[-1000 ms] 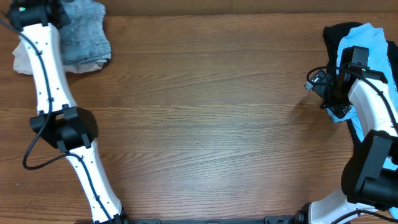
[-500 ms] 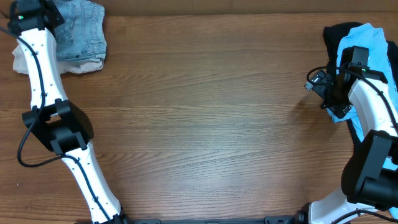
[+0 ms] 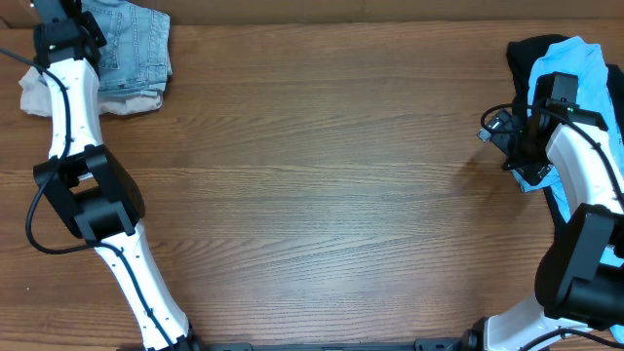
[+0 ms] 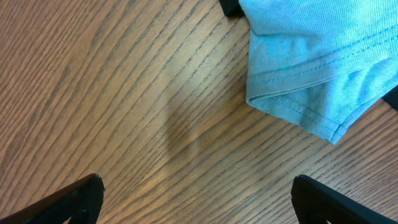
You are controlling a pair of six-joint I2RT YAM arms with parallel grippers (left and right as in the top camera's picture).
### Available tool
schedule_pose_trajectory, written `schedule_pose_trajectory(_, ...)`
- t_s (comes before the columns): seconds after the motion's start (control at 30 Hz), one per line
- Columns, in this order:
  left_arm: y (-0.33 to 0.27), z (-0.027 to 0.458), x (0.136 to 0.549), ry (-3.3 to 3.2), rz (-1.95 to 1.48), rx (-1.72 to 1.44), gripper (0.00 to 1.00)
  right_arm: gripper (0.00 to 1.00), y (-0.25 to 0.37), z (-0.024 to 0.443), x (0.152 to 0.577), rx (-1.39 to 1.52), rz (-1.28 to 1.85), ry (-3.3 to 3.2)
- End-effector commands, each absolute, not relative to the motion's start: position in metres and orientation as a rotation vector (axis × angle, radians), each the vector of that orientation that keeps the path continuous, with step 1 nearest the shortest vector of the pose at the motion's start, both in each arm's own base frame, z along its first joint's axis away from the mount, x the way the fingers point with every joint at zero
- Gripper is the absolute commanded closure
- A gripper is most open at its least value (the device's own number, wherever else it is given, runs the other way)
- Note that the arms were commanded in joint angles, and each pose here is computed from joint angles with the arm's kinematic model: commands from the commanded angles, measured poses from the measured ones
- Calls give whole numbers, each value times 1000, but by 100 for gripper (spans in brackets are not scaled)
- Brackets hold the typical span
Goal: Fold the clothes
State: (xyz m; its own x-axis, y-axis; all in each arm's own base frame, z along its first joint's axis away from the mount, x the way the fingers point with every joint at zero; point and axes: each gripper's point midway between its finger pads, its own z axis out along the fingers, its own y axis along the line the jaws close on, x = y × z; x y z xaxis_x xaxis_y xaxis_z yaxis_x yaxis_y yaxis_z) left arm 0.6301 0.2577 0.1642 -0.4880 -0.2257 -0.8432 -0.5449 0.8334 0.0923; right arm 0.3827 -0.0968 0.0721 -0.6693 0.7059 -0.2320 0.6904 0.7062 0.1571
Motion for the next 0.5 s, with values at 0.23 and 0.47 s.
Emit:
schedule_pose_trajectory(0.23, 276, 209, 626, 1987, 495, -518, 63, 0, -99, 83, 391, 1085, 84, 2609)
schedule_pose_trajectory(0.47, 285, 216, 619, 1973, 536, -548, 43, 0, -99, 83, 391, 1085, 84, 2609)
